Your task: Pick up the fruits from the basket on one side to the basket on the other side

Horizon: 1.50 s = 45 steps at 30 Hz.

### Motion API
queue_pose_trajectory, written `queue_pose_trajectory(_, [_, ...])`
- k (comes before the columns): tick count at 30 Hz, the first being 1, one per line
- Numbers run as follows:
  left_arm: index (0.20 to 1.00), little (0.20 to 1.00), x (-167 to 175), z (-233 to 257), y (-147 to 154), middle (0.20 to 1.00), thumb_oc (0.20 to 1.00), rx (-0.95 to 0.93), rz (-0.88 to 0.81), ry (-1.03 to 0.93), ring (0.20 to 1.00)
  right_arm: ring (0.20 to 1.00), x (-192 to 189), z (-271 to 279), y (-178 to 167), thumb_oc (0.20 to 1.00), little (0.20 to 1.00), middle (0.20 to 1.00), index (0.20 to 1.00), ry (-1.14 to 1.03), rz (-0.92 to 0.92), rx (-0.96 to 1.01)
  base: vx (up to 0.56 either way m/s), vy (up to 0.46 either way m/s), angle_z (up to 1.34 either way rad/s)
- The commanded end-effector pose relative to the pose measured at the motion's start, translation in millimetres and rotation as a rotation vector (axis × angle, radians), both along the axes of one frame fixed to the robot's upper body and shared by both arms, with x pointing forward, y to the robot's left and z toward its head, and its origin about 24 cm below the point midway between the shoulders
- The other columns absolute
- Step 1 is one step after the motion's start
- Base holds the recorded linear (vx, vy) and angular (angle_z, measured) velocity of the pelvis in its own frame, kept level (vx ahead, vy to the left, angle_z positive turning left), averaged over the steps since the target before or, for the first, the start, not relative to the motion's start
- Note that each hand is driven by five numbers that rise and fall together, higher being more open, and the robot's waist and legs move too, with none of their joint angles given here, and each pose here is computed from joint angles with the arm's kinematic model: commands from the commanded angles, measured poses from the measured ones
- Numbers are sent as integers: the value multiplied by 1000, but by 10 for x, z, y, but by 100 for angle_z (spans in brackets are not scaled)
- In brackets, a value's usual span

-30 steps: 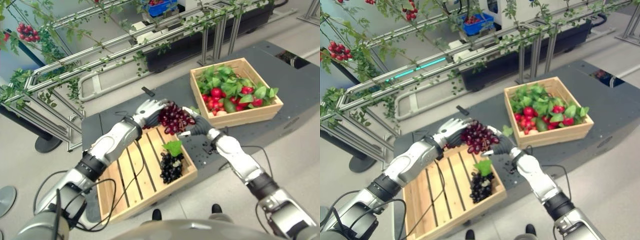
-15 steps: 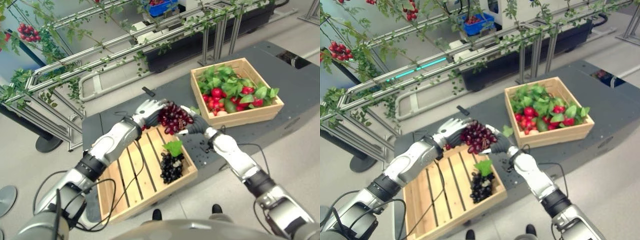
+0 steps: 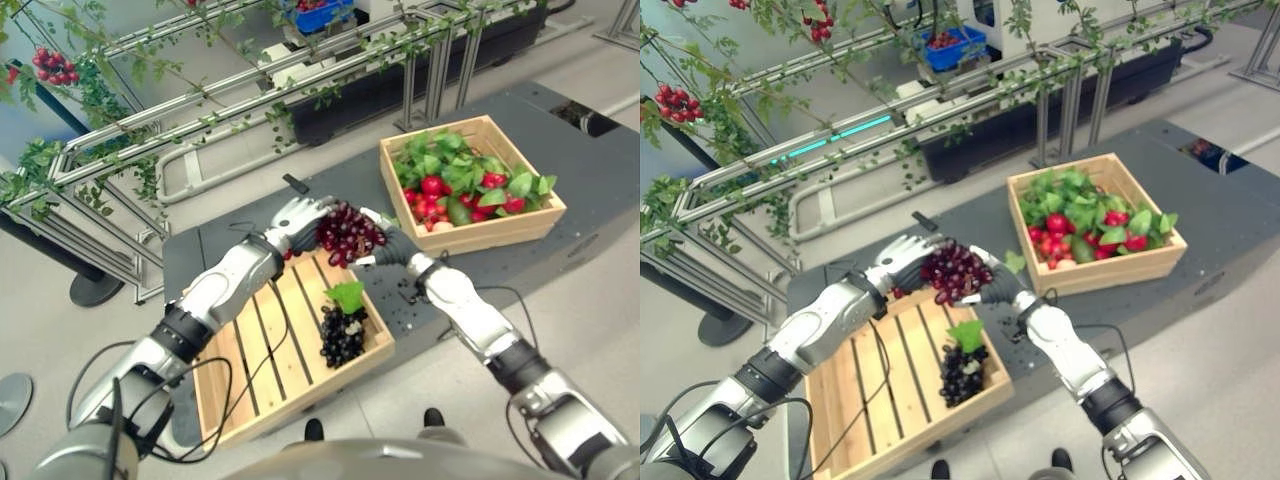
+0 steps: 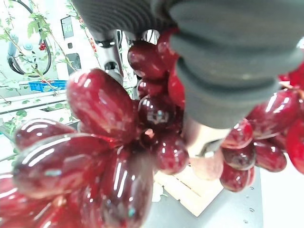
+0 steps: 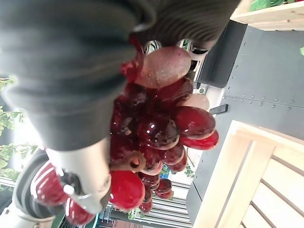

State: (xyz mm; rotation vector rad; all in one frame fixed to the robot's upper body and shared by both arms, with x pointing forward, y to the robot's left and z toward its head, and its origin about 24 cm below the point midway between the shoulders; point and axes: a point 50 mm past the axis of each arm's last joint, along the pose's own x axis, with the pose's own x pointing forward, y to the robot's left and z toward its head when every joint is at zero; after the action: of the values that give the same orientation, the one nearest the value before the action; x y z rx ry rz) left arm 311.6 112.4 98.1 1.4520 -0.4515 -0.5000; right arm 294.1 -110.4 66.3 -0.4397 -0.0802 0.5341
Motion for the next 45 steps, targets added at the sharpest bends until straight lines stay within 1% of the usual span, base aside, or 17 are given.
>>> queue_pose_trajectory(1, [200, 200, 136, 613, -223, 200, 200, -106, -81, -247, 200, 1000, -25, 295, 573, 1000, 1000, 1000, 1000, -58, 181, 244, 0, 0, 0])
queue_pose_trajectory(3, [200, 200, 150, 608, -216, 200, 200, -115, -72, -248, 200, 1000, -50, 254, 663, 1000, 1000, 1000, 1000, 7, 197, 334, 0, 0, 0])
queue_pose_trajectory(8, [200, 200, 164, 559, -213, 200, 200, -107, -67, -232, 200, 1000, -82, 224, 800, 1000, 1000, 1000, 1000, 50, 243, 361, 0, 0, 0])
queue_pose_trajectory(11, [200, 200, 161, 546, -202, 200, 200, -108, -64, -228, 200, 1000, -69, 197, 860, 1000, 1000, 1000, 1000, 63, 238, 360, 0, 0, 0])
queue_pose_trajectory(17, [200, 200, 130, 519, -200, 200, 200, -121, -69, -220, 200, 1000, -39, 290, 945, 1000, 1000, 1000, 1000, 9, 241, 344, 0, 0, 0])
queue_pose_trajectory(21, [200, 200, 123, 496, -250, 200, 200, -132, -82, -210, 200, 1000, -22, 297, 1011, 1000, 1000, 1000, 1000, 15, 238, 353, 0, 0, 0])
queue_pose_trajectory(30, [200, 200, 54, 564, -391, 200, 200, -188, -149, -196, 200, 1000, 22, 188, 1136, 1000, 1000, 1000, 1000, 58, 229, 306, 0, 0, 0])
queue_pose_trajectory(31, [200, 200, 43, 573, -408, 200, 200, -195, -159, -194, 200, 931, 30, 172, 1145, 931, 931, 931, 931, 60, 224, 297, 0, 0, 0])
queue_pose_trajectory(32, [200, 200, 34, 582, -413, 200, 200, -201, -164, -194, 200, 504, 36, 159, 1154, 504, 504, 504, 504, 60, 220, 288, 0, 0, 0])
queue_pose_trajectory(33, [200, 200, 31, 581, -422, 200, 200, -206, -167, -193, 200, 385, 44, 152, 1153, 385, 385, 385, 385, 55, 214, 277, 0, 0, 0])
queue_pose_trajectory(34, [200, 200, 31, 581, -422, 200, 200, -206, -167, -193, 200, 385, 44, 152, 1155, 385, 385, 385, 385, 54, 214, 277, 0, 0, 0])
queue_pose_trajectory(35, [200, 200, 24, 579, -426, 200, 200, -214, -172, -186, 200, 200, 56, 124, 1154, 200, 200, 200, 200, 59, 208, 259, 0, 0, 0])
queue_pose_trajectory(45, [200, 200, 38, 553, -419, 200, 200, -217, -172, -169, 200, 200, 57, 6, 1134, 200, 200, 200, 200, 89, 196, 220, 0, 2, 2])
